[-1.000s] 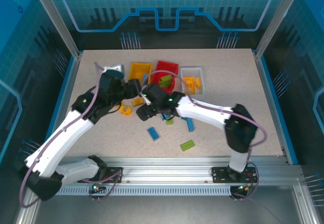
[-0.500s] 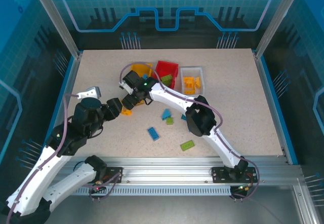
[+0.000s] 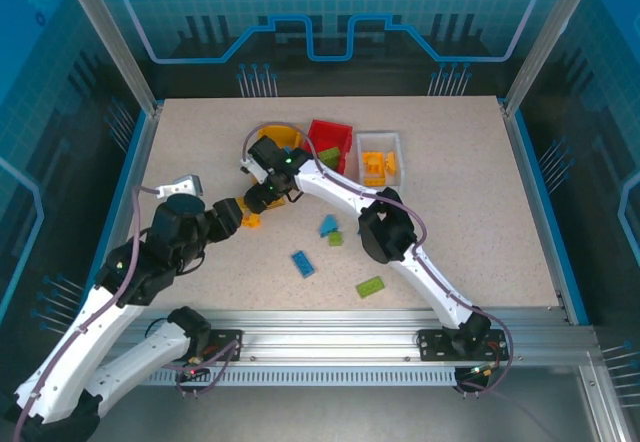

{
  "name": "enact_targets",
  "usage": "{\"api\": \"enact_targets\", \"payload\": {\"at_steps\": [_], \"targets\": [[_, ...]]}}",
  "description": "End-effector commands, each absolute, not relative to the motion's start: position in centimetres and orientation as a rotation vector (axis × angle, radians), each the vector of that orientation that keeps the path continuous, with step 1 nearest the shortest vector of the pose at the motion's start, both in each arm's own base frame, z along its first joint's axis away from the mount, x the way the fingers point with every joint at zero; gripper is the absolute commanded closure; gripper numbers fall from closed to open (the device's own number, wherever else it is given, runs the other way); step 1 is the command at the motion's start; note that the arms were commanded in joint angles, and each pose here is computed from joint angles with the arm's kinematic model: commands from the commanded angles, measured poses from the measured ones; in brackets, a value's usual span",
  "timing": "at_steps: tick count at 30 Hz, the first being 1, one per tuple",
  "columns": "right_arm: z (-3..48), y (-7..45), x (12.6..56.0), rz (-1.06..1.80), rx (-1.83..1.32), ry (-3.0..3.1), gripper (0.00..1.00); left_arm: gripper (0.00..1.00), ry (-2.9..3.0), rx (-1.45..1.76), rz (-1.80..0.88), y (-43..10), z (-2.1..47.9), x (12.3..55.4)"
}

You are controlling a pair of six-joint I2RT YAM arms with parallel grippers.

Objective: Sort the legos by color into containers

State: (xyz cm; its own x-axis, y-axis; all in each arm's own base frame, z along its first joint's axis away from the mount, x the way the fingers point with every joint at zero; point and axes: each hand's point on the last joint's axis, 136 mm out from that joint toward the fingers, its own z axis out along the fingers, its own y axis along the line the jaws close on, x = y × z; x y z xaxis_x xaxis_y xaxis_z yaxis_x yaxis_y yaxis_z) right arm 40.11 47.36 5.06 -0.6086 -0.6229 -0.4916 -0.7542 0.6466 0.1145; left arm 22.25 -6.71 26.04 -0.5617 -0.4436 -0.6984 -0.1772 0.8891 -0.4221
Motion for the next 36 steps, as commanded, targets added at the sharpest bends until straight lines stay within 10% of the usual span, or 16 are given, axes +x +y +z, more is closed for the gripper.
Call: {"api": "enact_targets", "payload": {"at_steps": [1, 36], "targets": [[3.9, 47.6, 39.7, 0.493, -1.069, 2.503, 0.2, 0.31, 2.178, -0.449, -0.373, -6.8, 25.5, 22.5], [1.7, 44.7, 38.2, 0.066, -1.045, 2.475, 0.33, 0.3, 2.303, -0.532, -0.398, -6.1, 22.0, 19.1]]}}
